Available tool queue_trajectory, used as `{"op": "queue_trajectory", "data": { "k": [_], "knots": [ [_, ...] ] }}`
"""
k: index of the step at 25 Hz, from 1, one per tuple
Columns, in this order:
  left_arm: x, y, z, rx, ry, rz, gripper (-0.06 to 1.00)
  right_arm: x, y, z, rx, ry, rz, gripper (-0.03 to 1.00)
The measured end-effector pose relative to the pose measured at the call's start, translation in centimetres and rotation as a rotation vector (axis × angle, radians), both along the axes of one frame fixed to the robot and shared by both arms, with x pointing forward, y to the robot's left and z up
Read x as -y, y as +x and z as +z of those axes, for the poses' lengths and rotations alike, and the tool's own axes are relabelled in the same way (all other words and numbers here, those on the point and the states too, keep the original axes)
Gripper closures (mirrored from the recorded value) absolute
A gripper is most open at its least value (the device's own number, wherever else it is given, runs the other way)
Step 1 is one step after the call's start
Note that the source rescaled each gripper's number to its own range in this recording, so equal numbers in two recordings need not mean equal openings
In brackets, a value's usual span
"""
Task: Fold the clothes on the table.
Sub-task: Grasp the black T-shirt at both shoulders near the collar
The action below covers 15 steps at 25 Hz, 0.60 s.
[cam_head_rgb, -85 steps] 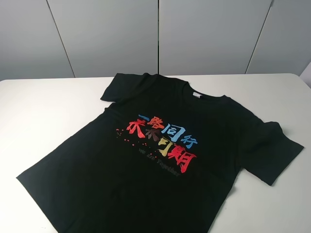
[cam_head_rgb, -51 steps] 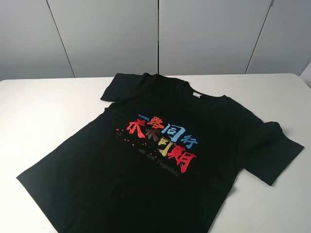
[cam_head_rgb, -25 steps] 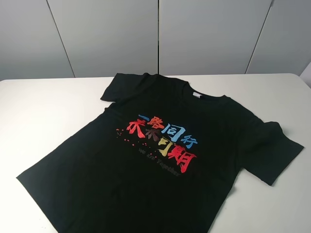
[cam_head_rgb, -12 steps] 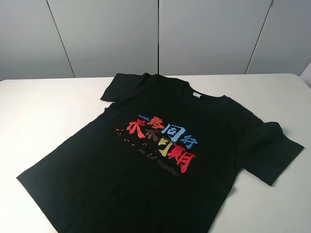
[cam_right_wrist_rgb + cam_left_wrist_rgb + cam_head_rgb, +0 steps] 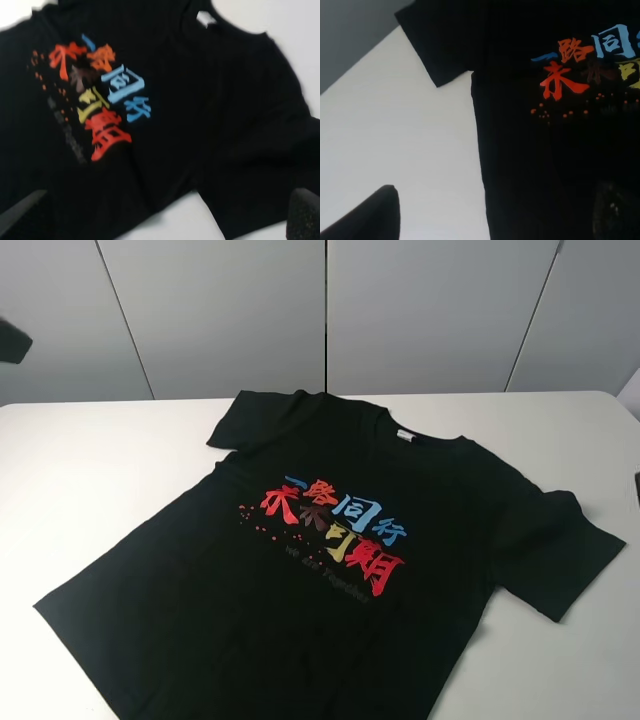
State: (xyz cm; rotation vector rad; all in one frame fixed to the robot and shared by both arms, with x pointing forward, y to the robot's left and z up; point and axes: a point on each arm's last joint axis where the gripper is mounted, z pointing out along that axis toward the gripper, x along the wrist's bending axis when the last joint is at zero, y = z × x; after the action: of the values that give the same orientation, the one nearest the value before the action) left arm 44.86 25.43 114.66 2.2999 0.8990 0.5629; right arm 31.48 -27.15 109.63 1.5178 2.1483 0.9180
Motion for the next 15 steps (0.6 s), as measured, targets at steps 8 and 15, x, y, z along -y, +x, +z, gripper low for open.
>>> {"op": "queue_trajectory", "data": {
  "k": [8, 15],
  "knots": [
    [3.8, 9.6, -0.8, -0.054, 0.067, -0.265, -0.06, -0.6, 4.1, -1.1, -0.143, 0.01, 0.127, -0.03],
    [9.0, 15.5, -7.7, -0.172, 0.289, -0.42, -0.06, -1.8, 6.2, -2.5, -0.247, 0.044, 0.239, -0.03]
  ]
}}
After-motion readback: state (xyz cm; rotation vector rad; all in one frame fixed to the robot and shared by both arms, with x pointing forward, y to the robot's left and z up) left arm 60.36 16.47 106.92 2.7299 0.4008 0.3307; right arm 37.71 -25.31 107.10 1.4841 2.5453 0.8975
